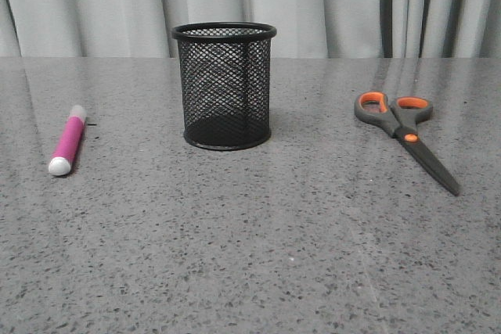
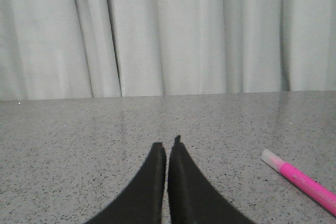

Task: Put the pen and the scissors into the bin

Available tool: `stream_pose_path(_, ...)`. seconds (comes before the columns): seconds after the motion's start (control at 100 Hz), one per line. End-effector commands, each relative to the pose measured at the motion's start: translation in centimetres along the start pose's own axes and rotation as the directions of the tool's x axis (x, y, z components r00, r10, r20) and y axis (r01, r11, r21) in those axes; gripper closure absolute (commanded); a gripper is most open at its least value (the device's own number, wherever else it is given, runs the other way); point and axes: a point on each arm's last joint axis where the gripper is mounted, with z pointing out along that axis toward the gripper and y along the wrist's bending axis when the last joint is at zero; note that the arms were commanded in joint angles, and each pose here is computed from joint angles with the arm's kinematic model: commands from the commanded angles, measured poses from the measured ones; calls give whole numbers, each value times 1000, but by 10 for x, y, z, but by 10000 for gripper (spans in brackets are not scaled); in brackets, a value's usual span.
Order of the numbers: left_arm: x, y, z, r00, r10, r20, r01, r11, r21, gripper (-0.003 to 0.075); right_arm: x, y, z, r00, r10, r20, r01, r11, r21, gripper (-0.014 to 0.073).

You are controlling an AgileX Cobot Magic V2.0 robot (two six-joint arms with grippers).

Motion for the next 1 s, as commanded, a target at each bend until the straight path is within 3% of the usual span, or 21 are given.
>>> stream_pose_path(0.0,-1,0,-2,997,-4,83,4,1000,-5,740,-4,-1,-2,997,-6,81,5,1000,10,660)
stream_pose_path(0.46,-1,0,-2,996,-4,89,4,1000,-5,740,-4,-1,-2,997,-6,81,5,1000,10,660)
stream_pose_path(0.73,-1,1,-2,990,-103,91,104,995,-7,740,-5,-1,-2,996,-1,85,0,1000,10,660)
stream_pose_path(0.86,-1,2,-2,968,-233,94,235,972,-9,740,-9,-2,-2,983,128,131,-130,991,10,660)
stream_pose_path(0.99,-1,4,-2,917,-386,97,389,921,-11,740,-9,-4,-2,937,321,138,-324,946,-1,660)
